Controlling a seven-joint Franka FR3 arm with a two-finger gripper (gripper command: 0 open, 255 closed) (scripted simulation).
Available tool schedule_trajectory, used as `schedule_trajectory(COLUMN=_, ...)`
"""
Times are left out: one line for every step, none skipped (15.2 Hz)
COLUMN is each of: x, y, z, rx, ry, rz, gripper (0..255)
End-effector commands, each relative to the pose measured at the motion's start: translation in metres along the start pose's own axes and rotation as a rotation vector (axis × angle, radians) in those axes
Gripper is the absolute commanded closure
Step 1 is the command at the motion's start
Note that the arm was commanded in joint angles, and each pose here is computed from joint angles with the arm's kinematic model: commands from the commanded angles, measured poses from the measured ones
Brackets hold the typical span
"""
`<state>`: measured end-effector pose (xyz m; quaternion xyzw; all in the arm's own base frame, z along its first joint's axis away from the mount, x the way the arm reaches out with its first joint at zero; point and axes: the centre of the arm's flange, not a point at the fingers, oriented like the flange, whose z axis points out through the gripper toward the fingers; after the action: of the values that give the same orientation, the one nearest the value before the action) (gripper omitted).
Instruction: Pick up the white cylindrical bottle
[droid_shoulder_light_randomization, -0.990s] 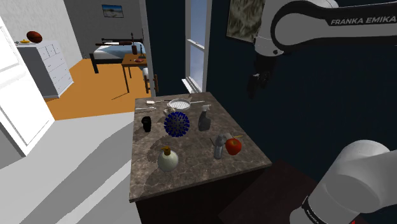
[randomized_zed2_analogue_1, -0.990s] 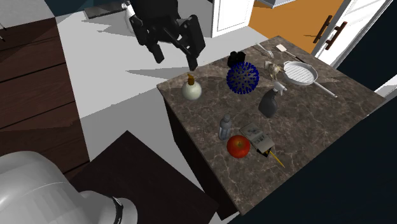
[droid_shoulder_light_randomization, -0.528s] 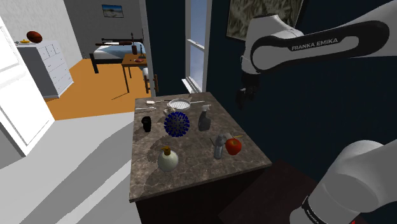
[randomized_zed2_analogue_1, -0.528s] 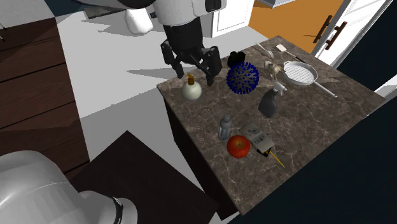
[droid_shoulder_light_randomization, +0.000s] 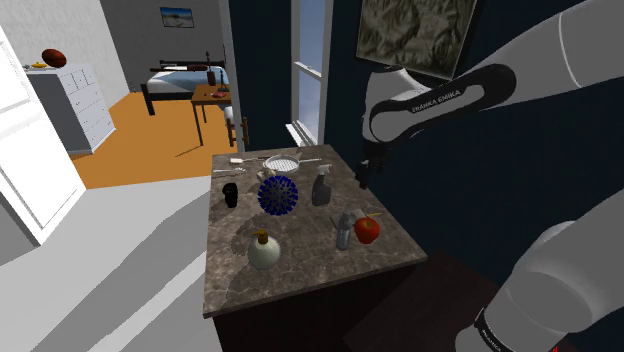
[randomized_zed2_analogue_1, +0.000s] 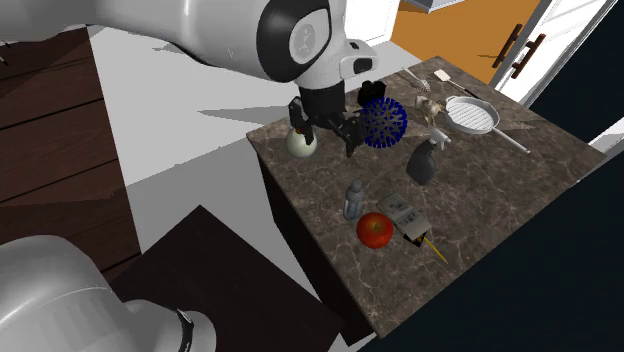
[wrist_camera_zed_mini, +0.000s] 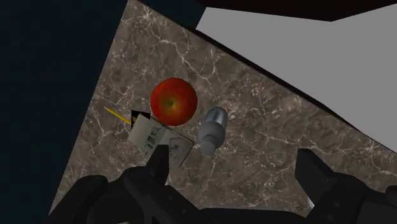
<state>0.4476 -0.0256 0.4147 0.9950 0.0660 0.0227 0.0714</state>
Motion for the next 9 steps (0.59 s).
schedule_trajectory(x=0.011, y=0.003, z=0.023, rx=0.003, ry=-0.003, rz=-0.001, gripper=0)
schedule_trajectory(x=0.017, y=0.004, z=0.035, rx=0.005, ry=-0.006, rz=-0.001, gripper=0)
schedule_trajectory(x=0.023, y=0.006, z=0.047, rx=0.007, ry=-0.008, rz=-0.001, gripper=0)
schedule_trajectory(x=0.029, y=0.007, z=0.059, rx=0.009, ry=-0.011, rz=-0.001, gripper=0)
schedule_trajectory(x=0.035, y=0.009, z=0.071, rx=0.011, ry=-0.013, rz=-0.002, gripper=0)
schedule_trajectory(x=0.041, y=0.01, z=0.083, rx=0.012, ry=-0.016, rz=-0.002, gripper=0)
schedule_trajectory(x=0.047, y=0.012, z=0.095, rx=0.014, ry=-0.018, rz=-0.002, gripper=0)
schedule_trajectory(x=0.053, y=0.013, z=0.107, rx=0.016, ry=-0.021, rz=-0.003, gripper=0)
schedule_trajectory(x=0.058, y=0.014, z=0.119, rx=0.018, ry=-0.023, rz=-0.003, gripper=0)
